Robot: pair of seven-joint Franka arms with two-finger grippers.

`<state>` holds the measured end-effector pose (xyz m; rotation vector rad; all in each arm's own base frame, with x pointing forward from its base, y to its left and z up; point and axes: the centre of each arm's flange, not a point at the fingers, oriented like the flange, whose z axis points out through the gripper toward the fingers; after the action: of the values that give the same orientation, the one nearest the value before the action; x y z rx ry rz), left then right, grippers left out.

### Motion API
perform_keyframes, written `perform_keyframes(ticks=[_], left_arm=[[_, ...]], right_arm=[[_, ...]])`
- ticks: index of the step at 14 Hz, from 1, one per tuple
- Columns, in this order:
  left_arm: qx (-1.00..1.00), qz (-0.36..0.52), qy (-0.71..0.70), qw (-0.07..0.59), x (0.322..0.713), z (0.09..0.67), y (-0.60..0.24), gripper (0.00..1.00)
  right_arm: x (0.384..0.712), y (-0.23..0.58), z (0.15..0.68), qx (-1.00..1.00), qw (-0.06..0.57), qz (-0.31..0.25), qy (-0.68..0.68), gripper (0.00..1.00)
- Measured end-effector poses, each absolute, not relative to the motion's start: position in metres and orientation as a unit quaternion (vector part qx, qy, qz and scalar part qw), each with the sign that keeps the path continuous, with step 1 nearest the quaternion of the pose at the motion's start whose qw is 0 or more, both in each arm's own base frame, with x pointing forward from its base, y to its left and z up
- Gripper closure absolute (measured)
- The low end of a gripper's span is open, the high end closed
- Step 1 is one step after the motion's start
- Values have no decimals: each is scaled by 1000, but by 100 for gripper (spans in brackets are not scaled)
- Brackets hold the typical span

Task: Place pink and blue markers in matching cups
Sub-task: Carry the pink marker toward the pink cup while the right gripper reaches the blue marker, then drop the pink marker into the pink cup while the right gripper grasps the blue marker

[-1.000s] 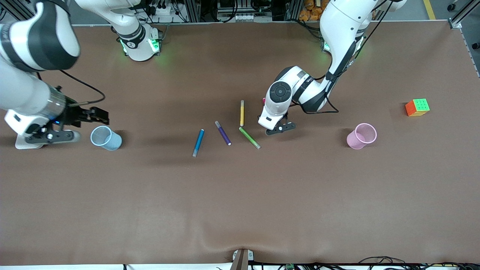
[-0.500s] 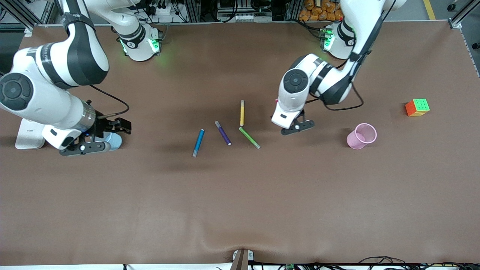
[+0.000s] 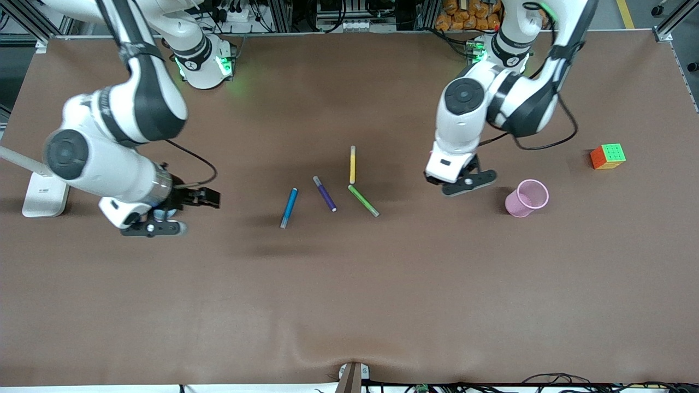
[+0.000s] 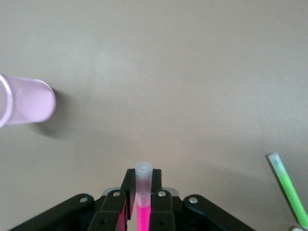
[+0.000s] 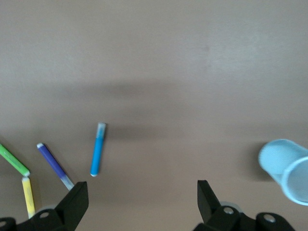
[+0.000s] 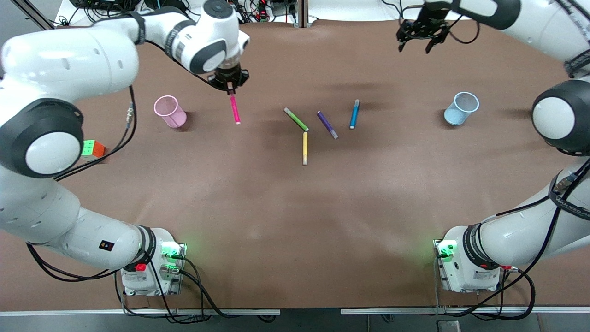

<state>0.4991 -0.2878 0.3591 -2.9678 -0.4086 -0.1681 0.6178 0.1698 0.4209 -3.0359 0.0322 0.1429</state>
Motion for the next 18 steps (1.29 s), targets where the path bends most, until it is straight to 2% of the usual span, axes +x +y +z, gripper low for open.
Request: perform_keyframes(ticks=[11,18], left_arm=[[-991,-90,-29,96,536,395,-167,83],[-985,-143,42,92,548,373,-73,83]], right_arm=[[622,260,315,-997,43,28,55,0],[603,299,253,-996,24,53,68,0]])
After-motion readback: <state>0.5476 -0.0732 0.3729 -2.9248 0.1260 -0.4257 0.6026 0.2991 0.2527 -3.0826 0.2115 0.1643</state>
